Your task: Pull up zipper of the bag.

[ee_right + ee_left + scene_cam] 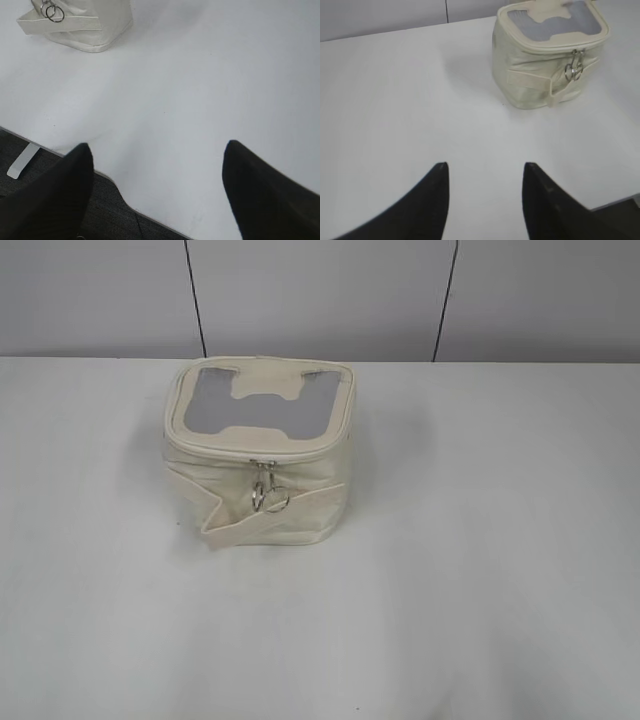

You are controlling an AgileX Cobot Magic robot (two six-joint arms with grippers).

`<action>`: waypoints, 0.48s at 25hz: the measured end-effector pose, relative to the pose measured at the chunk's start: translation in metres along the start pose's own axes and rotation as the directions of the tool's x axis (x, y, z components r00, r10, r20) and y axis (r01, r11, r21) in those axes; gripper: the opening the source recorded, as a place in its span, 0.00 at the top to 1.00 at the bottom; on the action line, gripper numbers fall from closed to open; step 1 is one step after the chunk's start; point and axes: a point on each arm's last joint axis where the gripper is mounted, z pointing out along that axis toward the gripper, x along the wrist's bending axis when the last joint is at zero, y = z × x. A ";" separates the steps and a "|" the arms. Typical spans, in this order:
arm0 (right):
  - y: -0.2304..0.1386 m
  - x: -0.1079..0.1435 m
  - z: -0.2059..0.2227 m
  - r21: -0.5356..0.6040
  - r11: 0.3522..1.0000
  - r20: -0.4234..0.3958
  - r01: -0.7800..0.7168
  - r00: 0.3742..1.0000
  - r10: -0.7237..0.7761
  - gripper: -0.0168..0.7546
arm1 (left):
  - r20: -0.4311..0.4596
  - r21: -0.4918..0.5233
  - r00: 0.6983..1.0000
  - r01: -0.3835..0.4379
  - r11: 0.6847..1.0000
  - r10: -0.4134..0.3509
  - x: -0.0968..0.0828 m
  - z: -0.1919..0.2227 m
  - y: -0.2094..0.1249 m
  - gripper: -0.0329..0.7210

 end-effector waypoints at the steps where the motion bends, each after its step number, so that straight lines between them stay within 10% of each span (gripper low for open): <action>1: 0.000 0.000 0.000 0.001 1.000 0.001 0.001 1.000 -0.001 0.18 | 0.012 -0.015 1.000 0.006 1.000 -0.006 -0.001 0.002 0.001 0.46; 12: -0.001 0.000 0.001 0.003 1.000 -0.004 -0.002 1.000 0.002 0.23 | 0.052 -0.052 0.998 0.030 0.998 -0.027 -0.005 0.008 0.002 0.46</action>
